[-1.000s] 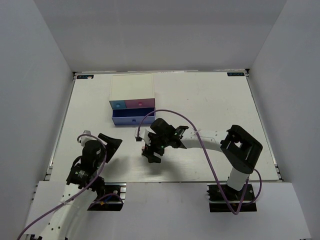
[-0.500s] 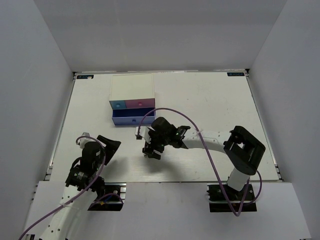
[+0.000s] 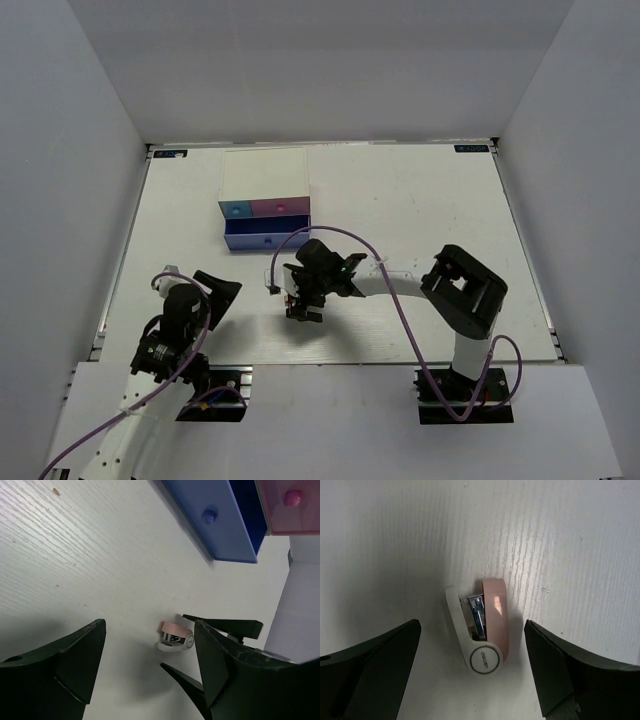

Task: Sort the stationery into containers
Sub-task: Pick up the stationery from the center of the board, then place the stationery in the storage box.

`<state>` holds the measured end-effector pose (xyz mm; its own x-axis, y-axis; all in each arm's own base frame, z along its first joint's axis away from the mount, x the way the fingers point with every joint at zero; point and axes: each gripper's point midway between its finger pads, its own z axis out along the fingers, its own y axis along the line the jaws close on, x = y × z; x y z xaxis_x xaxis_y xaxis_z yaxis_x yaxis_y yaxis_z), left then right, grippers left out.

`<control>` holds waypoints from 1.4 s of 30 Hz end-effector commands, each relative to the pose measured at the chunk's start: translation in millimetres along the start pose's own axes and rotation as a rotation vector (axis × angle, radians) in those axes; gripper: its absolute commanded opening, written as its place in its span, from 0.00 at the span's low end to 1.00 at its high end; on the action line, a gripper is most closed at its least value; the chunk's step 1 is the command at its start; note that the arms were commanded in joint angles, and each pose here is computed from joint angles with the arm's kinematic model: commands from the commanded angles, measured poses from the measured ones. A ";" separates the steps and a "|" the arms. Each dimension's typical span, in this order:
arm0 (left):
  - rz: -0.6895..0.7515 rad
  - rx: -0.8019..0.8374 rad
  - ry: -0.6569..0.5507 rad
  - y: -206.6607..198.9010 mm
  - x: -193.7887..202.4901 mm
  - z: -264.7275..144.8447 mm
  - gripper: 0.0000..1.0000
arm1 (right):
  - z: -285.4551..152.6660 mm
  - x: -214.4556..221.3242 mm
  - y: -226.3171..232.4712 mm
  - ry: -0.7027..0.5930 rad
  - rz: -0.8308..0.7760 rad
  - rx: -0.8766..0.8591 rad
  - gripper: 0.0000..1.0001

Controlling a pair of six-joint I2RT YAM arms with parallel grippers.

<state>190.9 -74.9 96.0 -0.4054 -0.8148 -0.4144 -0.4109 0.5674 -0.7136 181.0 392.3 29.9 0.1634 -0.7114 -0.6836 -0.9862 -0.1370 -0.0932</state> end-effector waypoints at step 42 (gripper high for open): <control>-0.012 0.092 0.006 -22.0 -1.2 4.2 0.81 | -90.4 -99.7 -203.7 -0.130 -0.213 0.619 0.16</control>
<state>201.8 -84.7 108.0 -0.4049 -0.8186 -0.4073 -0.3516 0.5507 -0.7571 341.2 412.6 152.3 0.3188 -0.6444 -0.6950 -0.8556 0.1198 -0.5036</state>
